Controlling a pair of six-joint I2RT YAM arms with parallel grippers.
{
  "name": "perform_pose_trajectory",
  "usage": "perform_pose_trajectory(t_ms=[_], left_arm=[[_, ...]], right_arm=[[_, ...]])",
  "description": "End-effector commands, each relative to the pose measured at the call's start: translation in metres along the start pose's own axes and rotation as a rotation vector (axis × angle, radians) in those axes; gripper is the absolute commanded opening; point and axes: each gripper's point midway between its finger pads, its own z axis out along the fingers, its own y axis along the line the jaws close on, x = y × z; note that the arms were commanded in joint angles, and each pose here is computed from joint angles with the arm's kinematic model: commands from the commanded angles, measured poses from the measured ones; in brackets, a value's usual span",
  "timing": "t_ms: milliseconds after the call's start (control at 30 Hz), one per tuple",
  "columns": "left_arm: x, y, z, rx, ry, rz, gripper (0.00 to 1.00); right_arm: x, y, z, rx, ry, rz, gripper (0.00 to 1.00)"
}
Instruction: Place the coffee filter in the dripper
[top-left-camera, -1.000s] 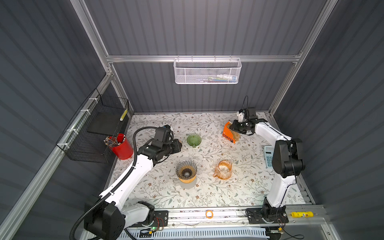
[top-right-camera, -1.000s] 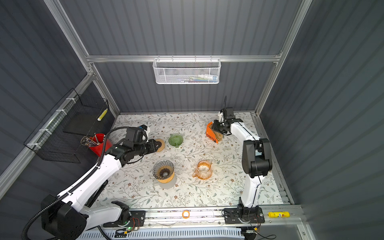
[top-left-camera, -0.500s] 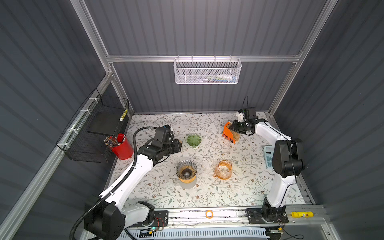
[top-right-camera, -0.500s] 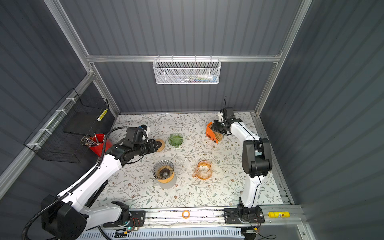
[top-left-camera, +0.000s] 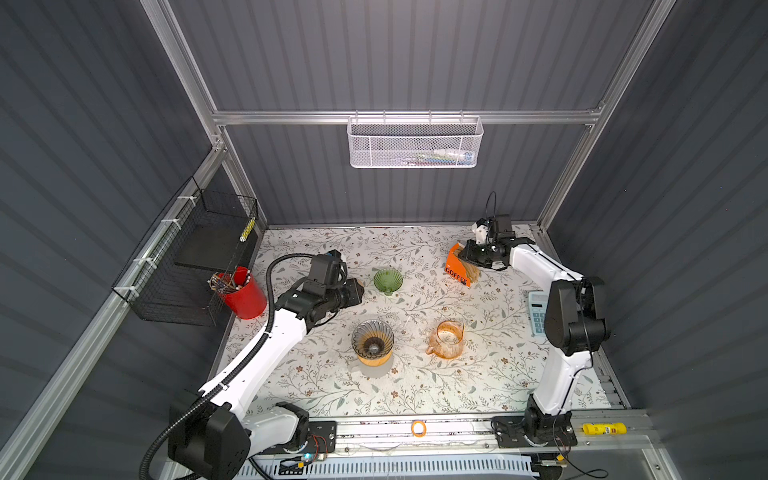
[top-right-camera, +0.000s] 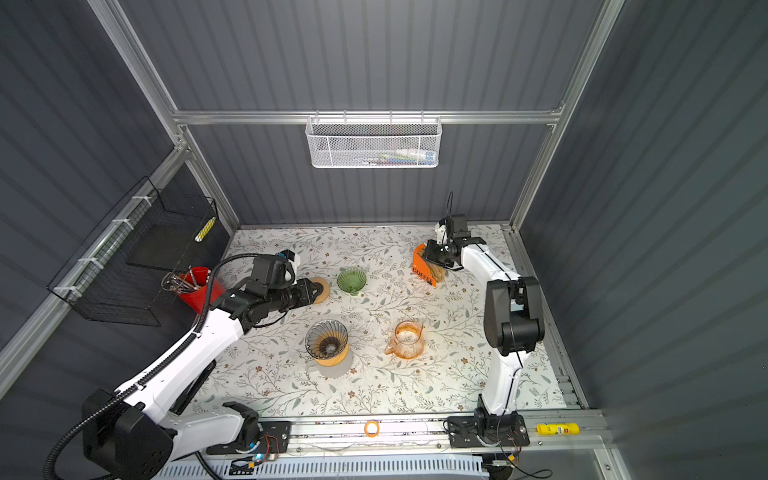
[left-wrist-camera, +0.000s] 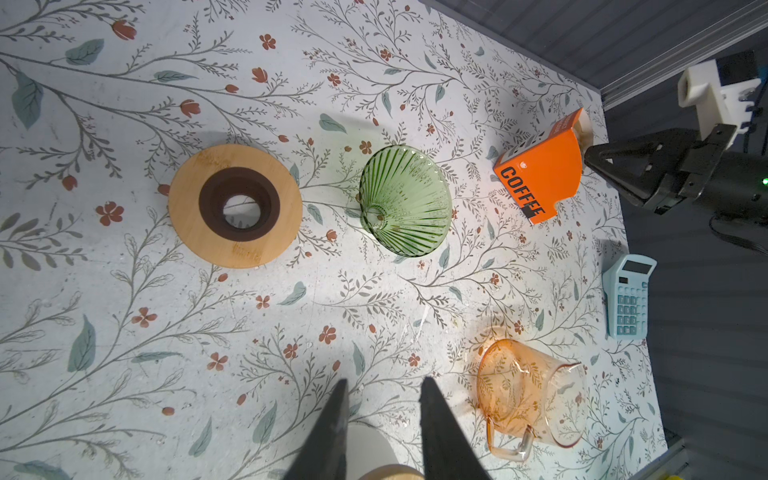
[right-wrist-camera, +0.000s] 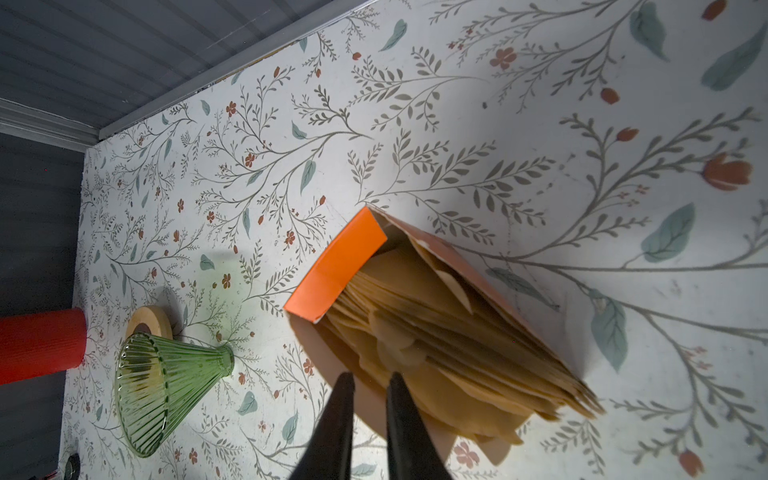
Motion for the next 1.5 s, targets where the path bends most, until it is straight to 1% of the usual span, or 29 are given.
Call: perform_pose_trajectory(t_ms=[0,767,1033,1233,1400,1467], left_arm=[[0.003,-0.001,0.000,0.009,0.007,0.004,0.31],[0.004,0.001,0.000,0.002,0.008,0.005,0.31],[0.005,0.001,0.001,0.000,0.011,0.005,0.31],[0.004,0.001,0.002,0.000,0.010,0.005,0.31],[0.004,0.000,0.002,0.003,0.009,0.005,0.31],[0.004,0.000,0.002,0.005,0.008,0.005,0.31]], right_arm=[[0.005,-0.005,0.003,0.009,0.020,0.012,0.18],[0.005,-0.009,0.011,0.013,0.031,0.017,0.17],[0.006,-0.009,0.013,0.015,0.033,0.018,0.12],[0.004,-0.009,0.010,0.019,0.025,0.016,0.00],[0.000,-0.007,0.004,0.021,0.009,0.005,0.00],[0.006,-0.007,0.001,0.028,0.028,0.009,0.00]])
